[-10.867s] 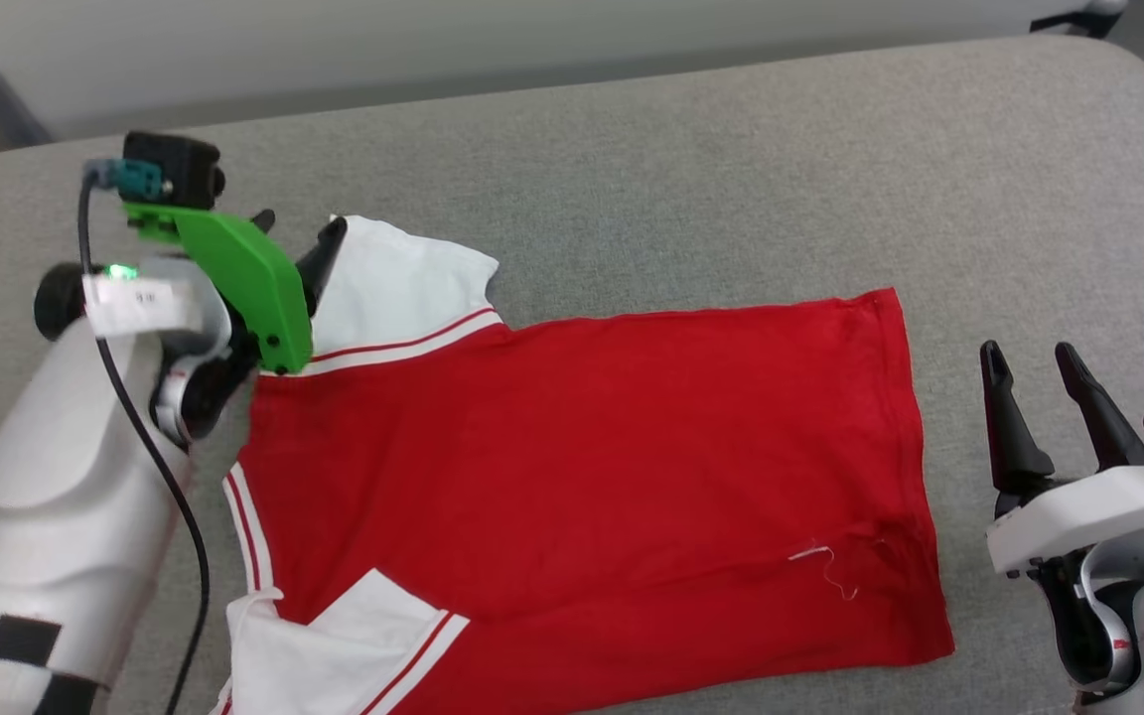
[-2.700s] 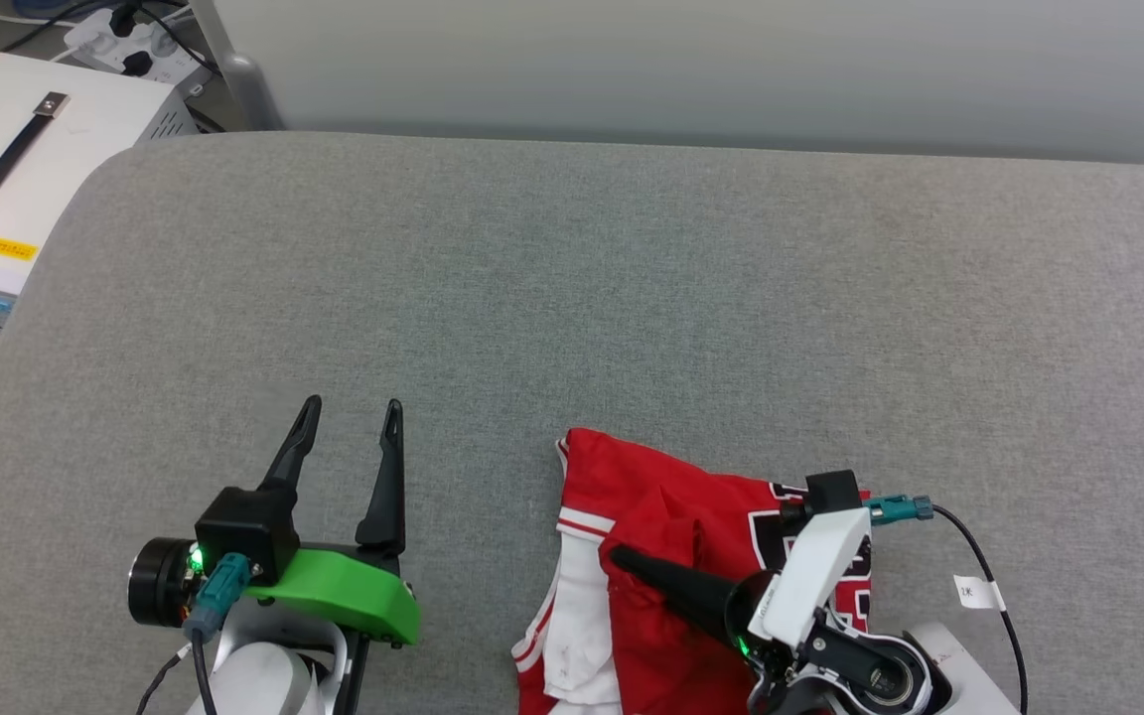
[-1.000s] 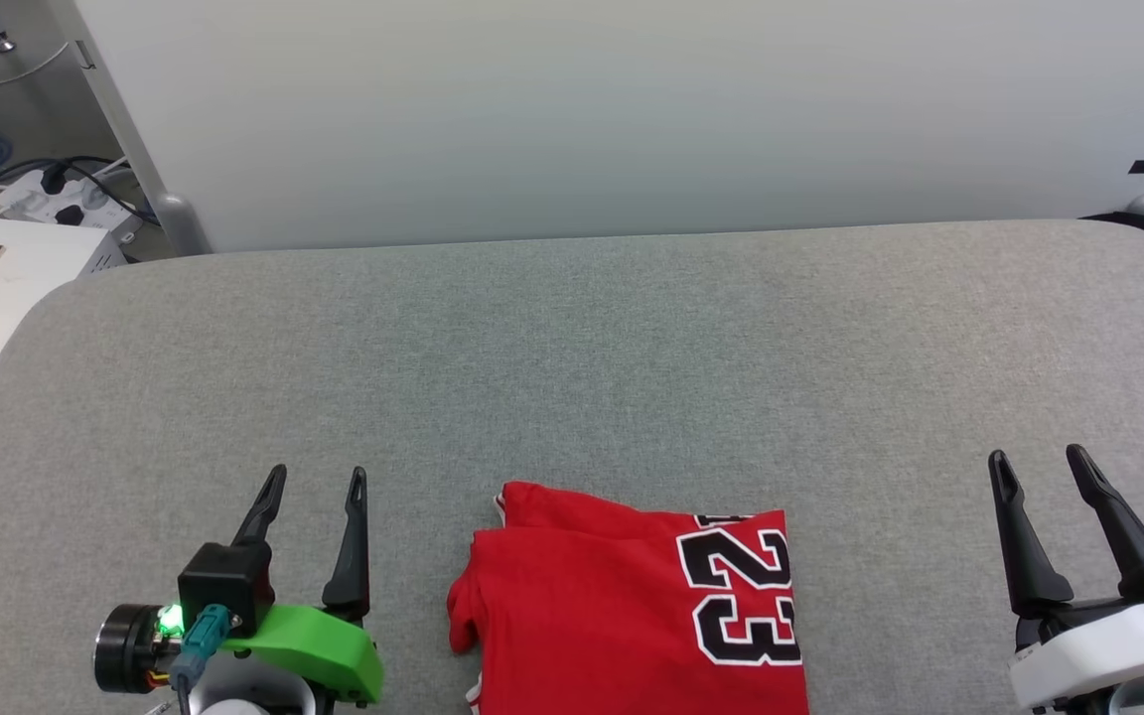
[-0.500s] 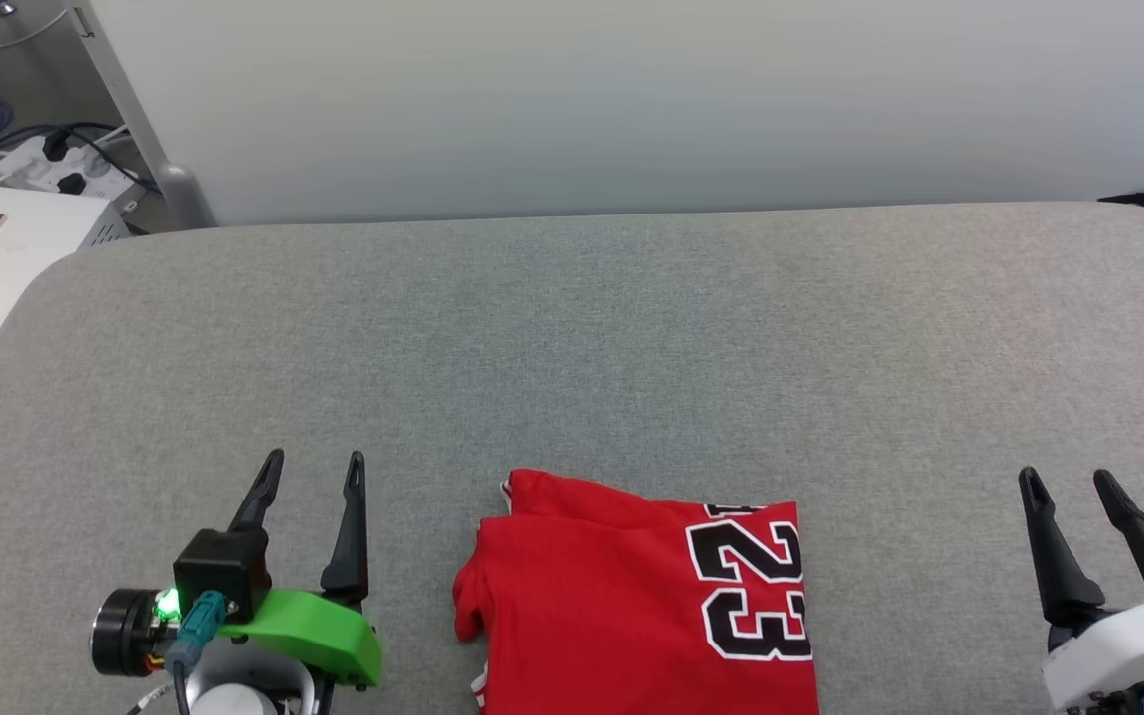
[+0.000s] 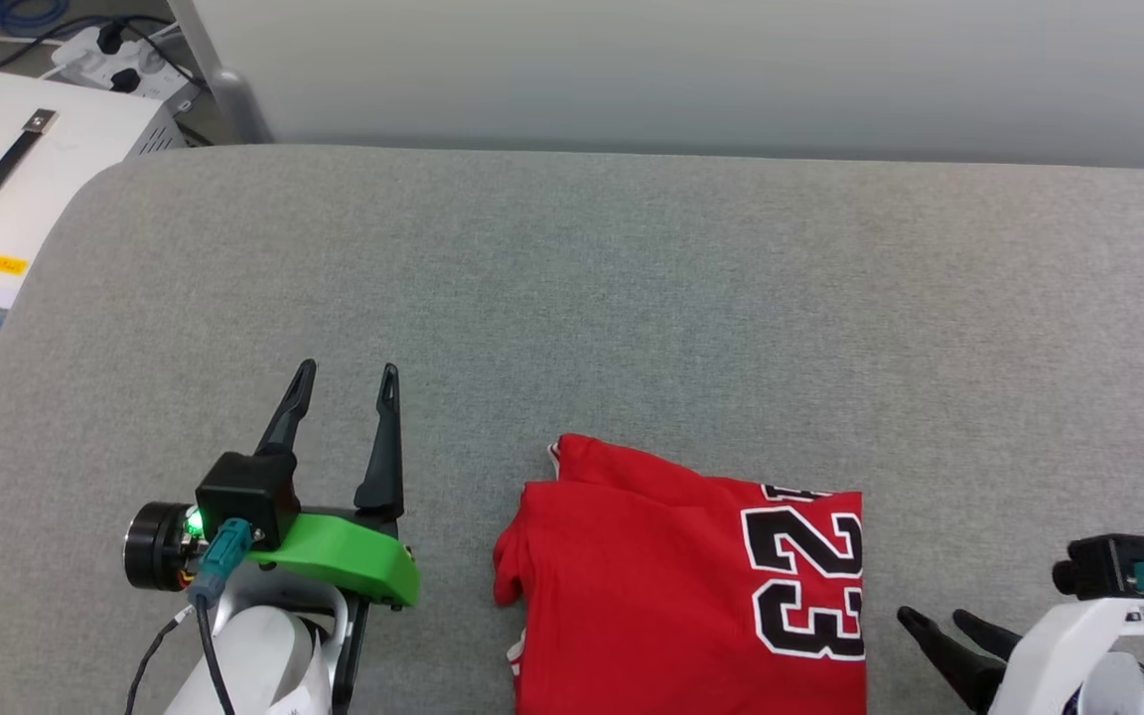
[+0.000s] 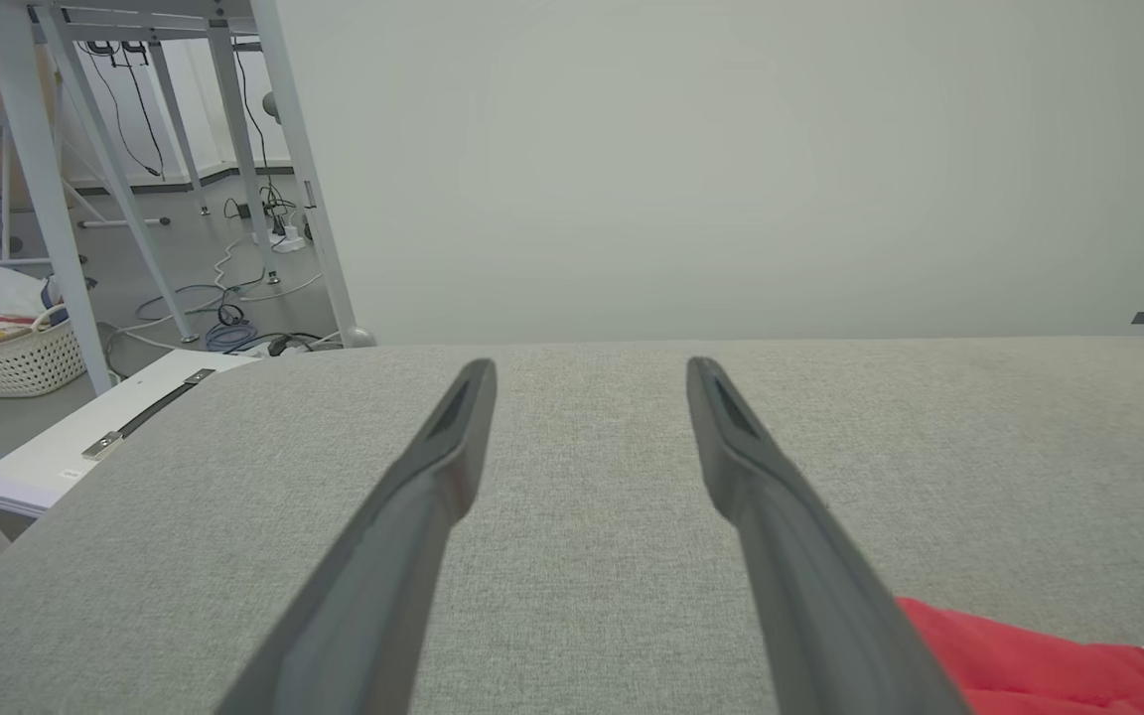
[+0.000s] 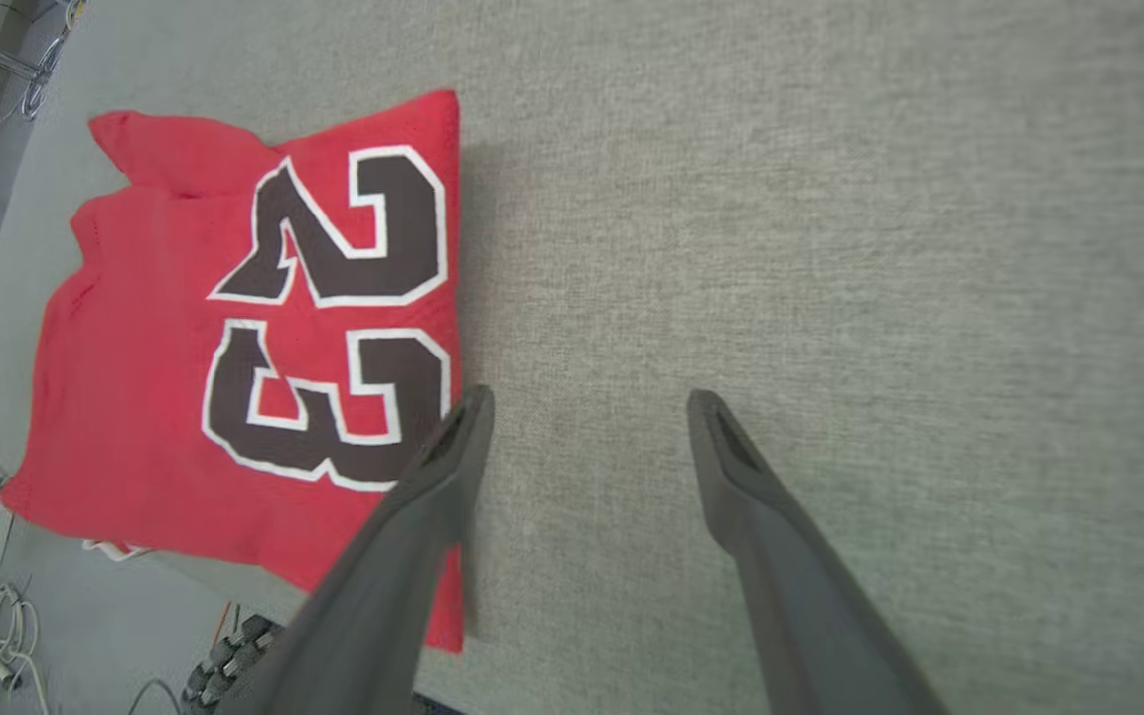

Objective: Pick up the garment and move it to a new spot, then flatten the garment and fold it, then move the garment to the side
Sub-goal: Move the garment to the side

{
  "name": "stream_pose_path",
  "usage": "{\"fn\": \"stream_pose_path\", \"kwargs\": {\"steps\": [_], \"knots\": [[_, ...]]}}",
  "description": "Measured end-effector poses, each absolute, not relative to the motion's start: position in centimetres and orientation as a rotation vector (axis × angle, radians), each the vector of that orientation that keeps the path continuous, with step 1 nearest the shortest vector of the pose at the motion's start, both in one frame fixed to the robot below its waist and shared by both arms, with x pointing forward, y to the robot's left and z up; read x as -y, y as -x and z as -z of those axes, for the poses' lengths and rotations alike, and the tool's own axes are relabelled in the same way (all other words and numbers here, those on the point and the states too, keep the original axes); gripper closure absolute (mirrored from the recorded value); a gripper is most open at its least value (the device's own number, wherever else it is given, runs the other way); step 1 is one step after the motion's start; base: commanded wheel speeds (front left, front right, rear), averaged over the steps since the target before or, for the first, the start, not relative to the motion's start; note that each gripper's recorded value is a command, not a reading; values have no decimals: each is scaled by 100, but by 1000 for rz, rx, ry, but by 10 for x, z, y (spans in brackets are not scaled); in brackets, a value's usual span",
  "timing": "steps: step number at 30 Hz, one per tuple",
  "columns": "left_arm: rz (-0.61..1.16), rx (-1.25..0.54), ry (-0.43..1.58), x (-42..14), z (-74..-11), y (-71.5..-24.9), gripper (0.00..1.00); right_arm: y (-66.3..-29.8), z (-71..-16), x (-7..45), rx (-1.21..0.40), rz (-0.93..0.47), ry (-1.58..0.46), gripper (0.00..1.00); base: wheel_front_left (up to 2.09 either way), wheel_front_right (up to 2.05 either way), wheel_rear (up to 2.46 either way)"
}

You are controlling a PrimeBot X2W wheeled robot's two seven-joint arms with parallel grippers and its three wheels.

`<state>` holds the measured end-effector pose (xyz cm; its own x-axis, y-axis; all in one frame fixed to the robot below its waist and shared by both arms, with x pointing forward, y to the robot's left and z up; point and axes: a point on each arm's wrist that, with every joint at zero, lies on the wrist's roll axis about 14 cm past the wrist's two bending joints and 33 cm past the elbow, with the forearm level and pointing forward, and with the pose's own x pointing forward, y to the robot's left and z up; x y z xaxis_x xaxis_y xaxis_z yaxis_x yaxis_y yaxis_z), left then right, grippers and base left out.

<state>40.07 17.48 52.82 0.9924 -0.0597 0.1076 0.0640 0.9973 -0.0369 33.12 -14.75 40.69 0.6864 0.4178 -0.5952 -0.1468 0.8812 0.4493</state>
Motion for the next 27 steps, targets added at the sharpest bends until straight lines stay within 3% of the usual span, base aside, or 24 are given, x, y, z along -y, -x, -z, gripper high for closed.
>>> {"fn": "stream_pose_path", "kwargs": {"steps": [7, 14, 15, 16, 17, 27], "knots": [[23, 77, 35, -184, -516, -401, 0, -343, -395, 98, -854, -495, -393, 0, 0, 0, 0], [-13, 54, 35, -193, -507, -399, 0, -340, -364, 84, -1006, -531, -405, 0, 0, 0, 0], [-17, 52, 34, -194, -506, -399, 0, -339, -362, 82, -1019, -534, -413, 53, 0, 0, 0], [-19, 51, 32, -195, -506, -399, 0, -339, -361, 81, -1030, -537, -414, 96, 0, 0, 0], [-19, 50, 32, -196, -505, -399, 0, -340, -360, 80, -1039, -539, -415, 100, 0, 0, 0], [2, 71, 22, -191, -512, -401, 0, -341, -375, 75, -986, -557, -414, 100, 0, 0, 0]]}}
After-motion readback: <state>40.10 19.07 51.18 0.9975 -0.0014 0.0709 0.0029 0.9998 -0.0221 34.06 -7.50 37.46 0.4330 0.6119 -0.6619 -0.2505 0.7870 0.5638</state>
